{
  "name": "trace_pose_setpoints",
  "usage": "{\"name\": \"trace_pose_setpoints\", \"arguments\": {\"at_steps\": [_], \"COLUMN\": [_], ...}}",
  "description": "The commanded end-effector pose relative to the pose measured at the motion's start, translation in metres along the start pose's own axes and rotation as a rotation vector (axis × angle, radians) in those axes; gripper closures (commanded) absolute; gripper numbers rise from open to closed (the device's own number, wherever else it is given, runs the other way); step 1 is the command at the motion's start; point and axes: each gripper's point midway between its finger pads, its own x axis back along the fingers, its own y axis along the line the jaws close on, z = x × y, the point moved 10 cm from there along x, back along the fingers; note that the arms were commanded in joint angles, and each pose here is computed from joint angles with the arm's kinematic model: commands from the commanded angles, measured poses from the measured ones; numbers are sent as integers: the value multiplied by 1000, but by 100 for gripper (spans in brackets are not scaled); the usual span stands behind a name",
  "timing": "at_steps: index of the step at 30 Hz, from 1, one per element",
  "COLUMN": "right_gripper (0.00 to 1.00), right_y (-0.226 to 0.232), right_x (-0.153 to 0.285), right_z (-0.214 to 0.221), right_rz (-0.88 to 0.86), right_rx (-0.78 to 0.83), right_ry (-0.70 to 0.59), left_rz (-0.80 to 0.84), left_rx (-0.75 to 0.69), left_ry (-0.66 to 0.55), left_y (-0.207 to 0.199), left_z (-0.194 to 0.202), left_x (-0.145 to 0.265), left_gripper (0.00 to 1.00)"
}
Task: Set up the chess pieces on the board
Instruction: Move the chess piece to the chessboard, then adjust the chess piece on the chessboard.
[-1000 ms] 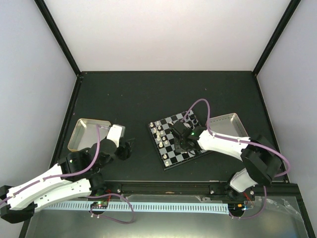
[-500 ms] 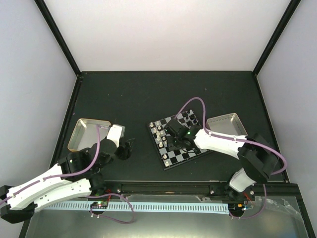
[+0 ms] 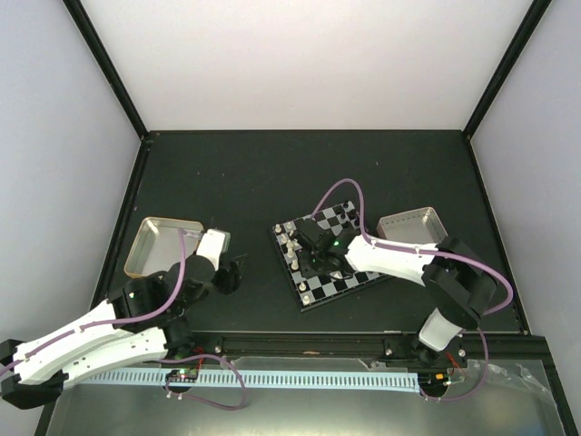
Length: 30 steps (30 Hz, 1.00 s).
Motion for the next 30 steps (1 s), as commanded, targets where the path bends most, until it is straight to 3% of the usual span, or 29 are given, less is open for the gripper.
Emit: {"name": "trace_pose_setpoints", "arguments": {"at_steps": [1,8,13,21,30], "right_gripper": [79,66,67,70,79], "right_y": [8,7,6,27,21], "right_x": [8,32,38,30,14], "right_z": [-7,-23,-34,-17,-6], "right_rz": [-8,25,52,42,122], "right_rx": [18,-13,-16,124,97], "right_ry": [-19,-155,-188,-94,-62], "left_rz": [-26,-30,-32,-34,-35], "left_rx": [-1,1,-1,-2,-2], "left_ry": [0,-3,-1,-1,3], "left_y": [1,2,2,1,1], "left_z": [0,-1,-1,0,0], "left_x": [-2,-1,-1,-2,-3], "left_gripper": [37,37,37,37,37]}}
